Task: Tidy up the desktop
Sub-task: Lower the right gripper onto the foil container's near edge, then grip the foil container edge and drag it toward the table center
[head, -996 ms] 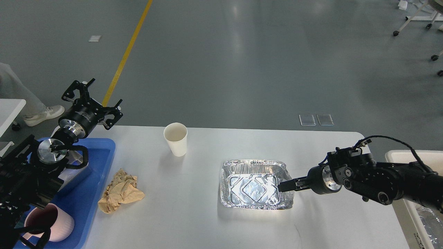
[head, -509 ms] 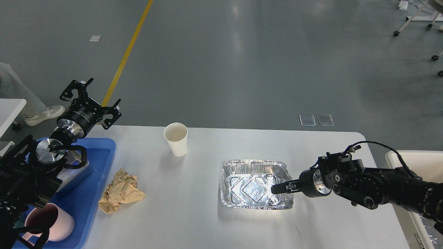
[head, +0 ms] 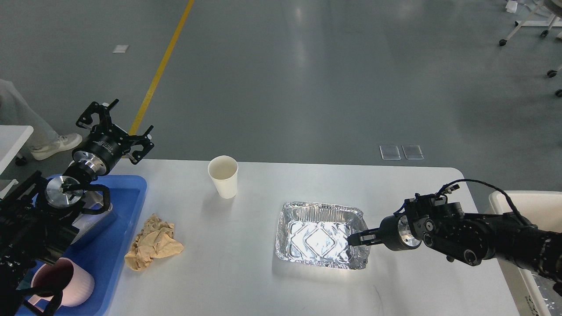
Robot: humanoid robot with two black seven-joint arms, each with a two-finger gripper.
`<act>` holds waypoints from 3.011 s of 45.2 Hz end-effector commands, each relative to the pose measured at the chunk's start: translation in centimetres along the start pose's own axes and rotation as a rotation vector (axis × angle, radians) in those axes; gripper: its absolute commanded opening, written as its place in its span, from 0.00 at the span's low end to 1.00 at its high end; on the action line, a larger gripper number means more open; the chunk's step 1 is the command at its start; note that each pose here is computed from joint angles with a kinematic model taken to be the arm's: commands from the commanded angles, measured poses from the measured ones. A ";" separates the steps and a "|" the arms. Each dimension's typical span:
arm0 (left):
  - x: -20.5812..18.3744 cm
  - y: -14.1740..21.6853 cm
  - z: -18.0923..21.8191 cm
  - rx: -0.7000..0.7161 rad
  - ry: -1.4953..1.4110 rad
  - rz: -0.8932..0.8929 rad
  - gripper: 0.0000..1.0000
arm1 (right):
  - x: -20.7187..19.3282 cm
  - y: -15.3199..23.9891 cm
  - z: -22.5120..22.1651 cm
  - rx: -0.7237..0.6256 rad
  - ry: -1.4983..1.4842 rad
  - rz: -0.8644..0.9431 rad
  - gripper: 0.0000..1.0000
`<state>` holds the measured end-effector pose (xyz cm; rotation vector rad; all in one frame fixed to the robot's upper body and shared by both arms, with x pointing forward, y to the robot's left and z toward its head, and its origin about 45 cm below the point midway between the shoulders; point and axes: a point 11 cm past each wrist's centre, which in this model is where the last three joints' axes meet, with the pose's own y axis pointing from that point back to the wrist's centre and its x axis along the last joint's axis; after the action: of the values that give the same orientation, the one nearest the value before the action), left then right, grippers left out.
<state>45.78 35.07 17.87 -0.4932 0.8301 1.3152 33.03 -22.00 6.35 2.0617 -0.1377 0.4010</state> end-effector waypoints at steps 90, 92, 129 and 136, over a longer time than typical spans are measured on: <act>2.2 2.0 1.0 0.010 -0.050 0.000 0.97 | 9.2 14.2 -12.3 0.154 -0.063 -0.074 0.00; 2.3 2.1 1.1 0.009 -0.051 0.001 0.97 | 9.1 14.0 -12.5 0.148 -0.064 -0.083 0.00; 1.4 3.6 1.9 0.187 -0.405 -0.098 0.97 | 8.2 11.9 -12.0 0.072 -0.057 -0.131 0.00; 2.1 4.5 1.9 0.266 -0.431 -0.074 0.97 | 8.2 11.9 -11.8 0.067 -0.056 -0.127 0.00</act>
<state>42.59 38.42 18.57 -0.0778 0.5828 1.1719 34.95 -17.12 24.35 2.1376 -0.0241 0.2718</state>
